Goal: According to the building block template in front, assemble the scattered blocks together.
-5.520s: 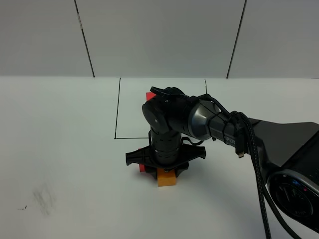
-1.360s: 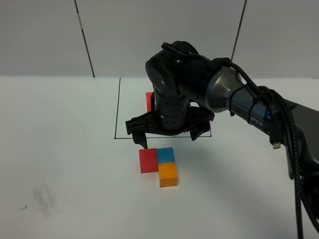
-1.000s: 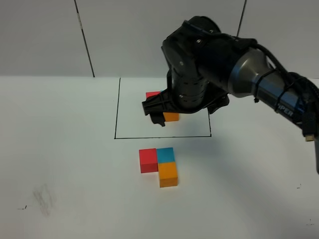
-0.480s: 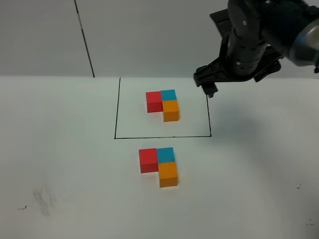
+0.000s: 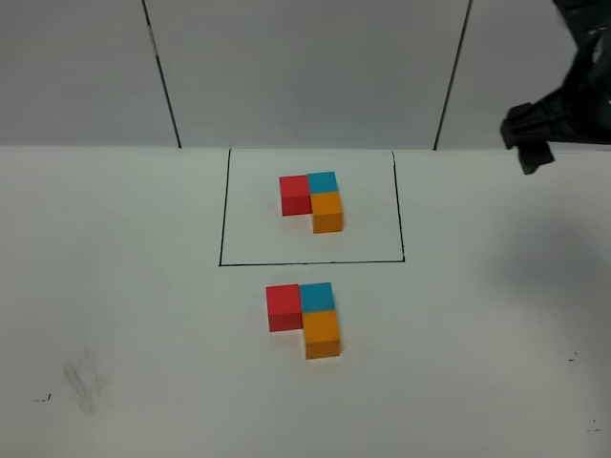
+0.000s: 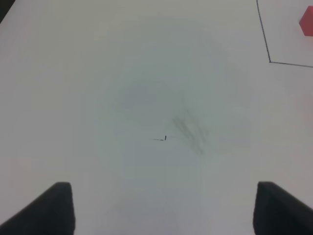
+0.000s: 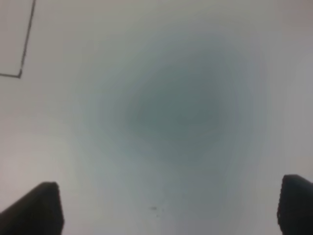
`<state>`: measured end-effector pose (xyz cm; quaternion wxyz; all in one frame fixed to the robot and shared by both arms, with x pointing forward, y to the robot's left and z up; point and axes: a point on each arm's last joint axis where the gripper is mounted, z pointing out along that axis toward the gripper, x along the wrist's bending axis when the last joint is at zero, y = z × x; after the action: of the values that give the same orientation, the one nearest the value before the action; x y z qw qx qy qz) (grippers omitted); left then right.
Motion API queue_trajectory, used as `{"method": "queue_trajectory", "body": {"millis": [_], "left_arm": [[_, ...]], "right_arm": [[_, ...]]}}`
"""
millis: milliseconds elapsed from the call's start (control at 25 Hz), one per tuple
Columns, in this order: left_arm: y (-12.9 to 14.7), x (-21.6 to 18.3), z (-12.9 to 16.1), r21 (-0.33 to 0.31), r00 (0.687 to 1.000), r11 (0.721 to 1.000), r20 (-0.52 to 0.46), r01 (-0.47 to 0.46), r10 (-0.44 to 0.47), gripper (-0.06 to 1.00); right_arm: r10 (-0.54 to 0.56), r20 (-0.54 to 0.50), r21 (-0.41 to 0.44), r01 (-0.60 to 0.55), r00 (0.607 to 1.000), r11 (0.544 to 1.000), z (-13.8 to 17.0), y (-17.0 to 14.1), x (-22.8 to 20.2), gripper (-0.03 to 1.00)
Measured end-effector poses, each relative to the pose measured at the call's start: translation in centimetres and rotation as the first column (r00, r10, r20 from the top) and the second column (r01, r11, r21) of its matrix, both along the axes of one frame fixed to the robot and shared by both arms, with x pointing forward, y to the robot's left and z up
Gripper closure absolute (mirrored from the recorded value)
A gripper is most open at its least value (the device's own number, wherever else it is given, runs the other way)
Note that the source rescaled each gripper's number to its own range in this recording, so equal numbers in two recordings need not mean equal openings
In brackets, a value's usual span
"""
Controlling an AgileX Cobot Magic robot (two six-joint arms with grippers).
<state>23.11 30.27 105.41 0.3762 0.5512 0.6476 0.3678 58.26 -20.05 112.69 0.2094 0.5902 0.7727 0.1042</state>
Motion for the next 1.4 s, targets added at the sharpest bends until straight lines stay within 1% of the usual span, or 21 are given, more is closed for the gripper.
{"method": "queue_trajectory", "body": {"millis": [80, 200, 320, 400, 480, 640, 800, 880, 960, 1040, 1200, 1400], "left_arm": [[0.0, 0.0, 0.0, 0.0, 1.0, 1.0, 0.0, 0.0, 0.0, 0.0], [0.0, 0.0, 0.0, 0.0, 1.0, 1.0, 0.0, 0.0, 0.0, 0.0], [0.0, 0.0, 0.0, 0.0, 1.0, 1.0, 0.0, 0.0, 0.0, 0.0], [0.0, 0.0, 0.0, 0.0, 1.0, 1.0, 0.0, 0.0, 0.0, 0.0], [0.0, 0.0, 0.0, 0.0, 1.0, 1.0, 0.0, 0.0, 0.0, 0.0], [0.0, 0.0, 0.0, 0.0, 1.0, 1.0, 0.0, 0.0, 0.0, 0.0], [0.0, 0.0, 0.0, 0.0, 1.0, 1.0, 0.0, 0.0, 0.0, 0.0], [0.0, 0.0, 0.0, 0.0, 1.0, 1.0, 0.0, 0.0, 0.0, 0.0], [0.0, 0.0, 0.0, 0.0, 1.0, 1.0, 0.0, 0.0, 0.0, 0.0], [0.0, 0.0, 0.0, 0.0, 1.0, 1.0, 0.0, 0.0, 0.0, 0.0], [0.0, 0.0, 0.0, 0.0, 1.0, 1.0, 0.0, 0.0, 0.0, 0.0], [0.0, 0.0, 0.0, 0.0, 1.0, 1.0, 0.0, 0.0, 0.0, 0.0]], "right_arm": [[-0.03, 0.004, -0.015, 0.03, 1.0, 0.999, 0.5, -1.7, -1.5, 0.2], [-0.075, 0.013, -0.047, 0.076, 0.997, 0.996, 0.9, -4.2, -4.0, 0.22], [-0.124, 0.039, -0.046, 0.125, 0.992, 0.991, 1.7, -6.4, -6.9, 0.22], [-0.151, 0.074, -0.033, 0.154, 0.986, 0.988, 2.6, -7.6, -9.3, 0.22], [-0.171, 0.109, -0.022, 0.175, 0.979, 0.984, 3.3, -8.5, -11.5, 0.22], [-0.191, 0.213, 0.0, 0.195, 0.958, 0.981, 4.7, -9.7, -16.4, 0.22], [-0.207, 0.293, 0.041, 0.204, 0.933, 0.978, 4.8, -10.5, -21.2, 0.22], [-0.208, 0.312, 0.073, 0.195, 0.927, 0.978, 4.3, -10.6, -23.3, 0.22], [-0.208, 0.334, 0.124, 0.176, 0.919, 0.977, 3.7, -10.6, -25.4, 0.22], [-0.206, 0.34, 0.16, 0.159, 0.918, 0.974, 2.6, -10.5, -27.1, 0.22], [-0.207, 0.368, 0.175, 0.151, 0.906, 0.973, 0.3, -11.0, -30.0, 0.22], [-0.21, 0.416, 0.203, 0.135, 0.885, 0.97, -1.5, -11.3, -32.4, 0.22]]}}
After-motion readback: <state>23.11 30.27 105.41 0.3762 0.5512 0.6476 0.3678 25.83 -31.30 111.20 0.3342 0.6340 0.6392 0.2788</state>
